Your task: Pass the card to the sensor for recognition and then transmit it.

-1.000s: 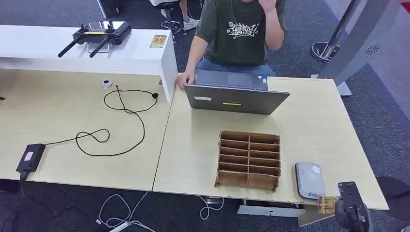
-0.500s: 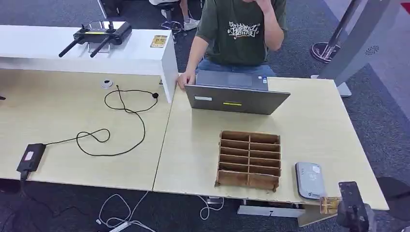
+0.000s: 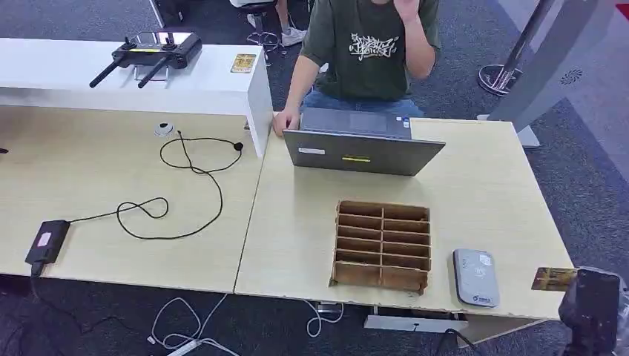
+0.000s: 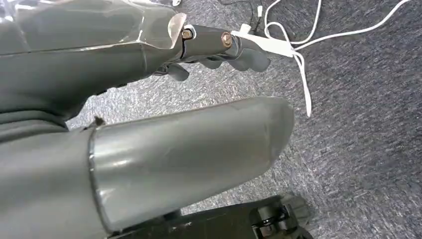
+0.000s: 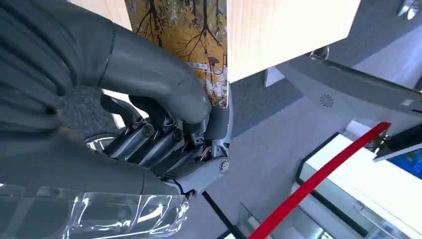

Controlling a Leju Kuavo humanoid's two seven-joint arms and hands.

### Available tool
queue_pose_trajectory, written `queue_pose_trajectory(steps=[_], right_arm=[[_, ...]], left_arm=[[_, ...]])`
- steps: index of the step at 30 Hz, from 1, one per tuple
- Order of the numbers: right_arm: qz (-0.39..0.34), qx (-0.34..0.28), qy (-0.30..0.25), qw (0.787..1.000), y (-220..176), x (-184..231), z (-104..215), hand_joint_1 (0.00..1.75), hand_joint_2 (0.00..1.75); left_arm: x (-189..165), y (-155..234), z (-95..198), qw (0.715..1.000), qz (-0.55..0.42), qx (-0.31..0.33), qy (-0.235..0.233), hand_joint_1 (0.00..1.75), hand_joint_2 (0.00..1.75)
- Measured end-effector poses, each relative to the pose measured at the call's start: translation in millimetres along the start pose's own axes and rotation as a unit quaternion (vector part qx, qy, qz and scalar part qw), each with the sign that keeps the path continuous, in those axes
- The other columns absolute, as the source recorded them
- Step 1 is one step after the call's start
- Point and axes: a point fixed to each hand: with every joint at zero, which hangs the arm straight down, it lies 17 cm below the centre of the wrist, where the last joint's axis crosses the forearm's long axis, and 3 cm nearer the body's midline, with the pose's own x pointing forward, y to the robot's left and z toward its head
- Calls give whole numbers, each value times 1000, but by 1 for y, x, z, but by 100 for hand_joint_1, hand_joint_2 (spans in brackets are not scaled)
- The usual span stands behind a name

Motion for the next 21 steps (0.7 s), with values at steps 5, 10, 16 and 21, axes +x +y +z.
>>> queue_pose_trajectory(steps=[5, 10, 16, 21], right_arm=[[-3, 2, -12, 1000, 3, 10, 4, 175, 175], [39, -34, -45, 998, -5, 23, 4, 175, 175], [123, -100, -109, 981, -16, 56, 3, 175, 175], [222, -164, -184, 943, -17, 97, 5, 175, 175]], left_arm=[[-2, 1, 0, 1000, -2, 0, 5, 0, 0], [-1, 0, 0, 1000, -5, 0, 2, 0, 0], [3, -1, 0, 1000, -9, -1, -5, 0, 0], [9, -1, 0, 1000, -14, -1, -16, 0, 0]])
